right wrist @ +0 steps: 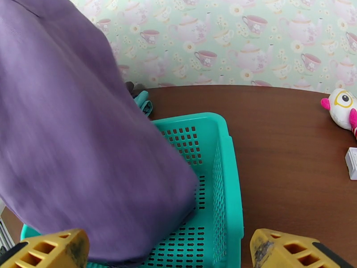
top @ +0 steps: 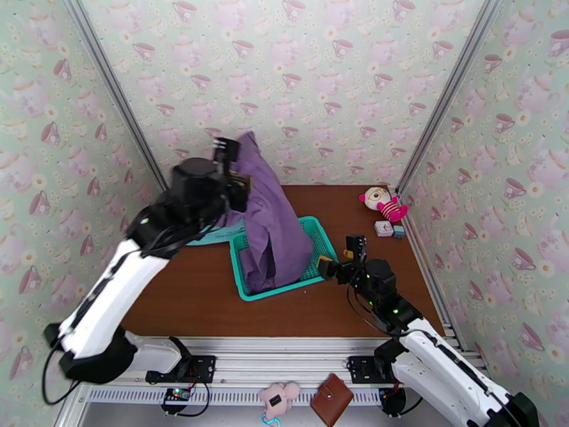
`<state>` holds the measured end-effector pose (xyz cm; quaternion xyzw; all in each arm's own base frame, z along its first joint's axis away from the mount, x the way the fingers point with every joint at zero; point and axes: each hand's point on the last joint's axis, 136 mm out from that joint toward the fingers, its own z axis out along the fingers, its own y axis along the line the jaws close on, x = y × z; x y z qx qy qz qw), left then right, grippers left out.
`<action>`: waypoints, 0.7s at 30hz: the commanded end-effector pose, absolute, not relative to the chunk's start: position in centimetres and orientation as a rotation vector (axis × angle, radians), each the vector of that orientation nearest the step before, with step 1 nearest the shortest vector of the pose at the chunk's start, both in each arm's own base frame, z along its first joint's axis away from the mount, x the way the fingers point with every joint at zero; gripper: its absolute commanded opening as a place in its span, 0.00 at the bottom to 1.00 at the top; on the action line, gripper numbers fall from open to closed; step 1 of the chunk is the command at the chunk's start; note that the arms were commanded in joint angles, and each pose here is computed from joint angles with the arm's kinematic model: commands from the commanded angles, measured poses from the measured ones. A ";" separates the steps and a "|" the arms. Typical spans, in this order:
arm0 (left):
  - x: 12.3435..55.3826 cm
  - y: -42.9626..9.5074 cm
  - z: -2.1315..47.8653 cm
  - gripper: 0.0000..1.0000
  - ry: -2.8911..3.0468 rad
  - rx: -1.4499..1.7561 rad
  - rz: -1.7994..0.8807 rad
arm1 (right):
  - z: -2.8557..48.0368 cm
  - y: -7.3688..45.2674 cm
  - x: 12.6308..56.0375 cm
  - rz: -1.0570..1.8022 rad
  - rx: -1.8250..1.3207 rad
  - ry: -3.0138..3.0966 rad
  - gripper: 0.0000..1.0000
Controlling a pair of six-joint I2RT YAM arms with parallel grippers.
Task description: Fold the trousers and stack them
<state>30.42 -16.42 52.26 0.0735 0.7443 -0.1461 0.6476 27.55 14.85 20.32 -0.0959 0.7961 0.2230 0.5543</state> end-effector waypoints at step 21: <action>21.2 0.5 51.3 0.00 1.457 -0.251 0.101 | 21.7 18.0 26.5 0.623 -0.365 1.837 0.99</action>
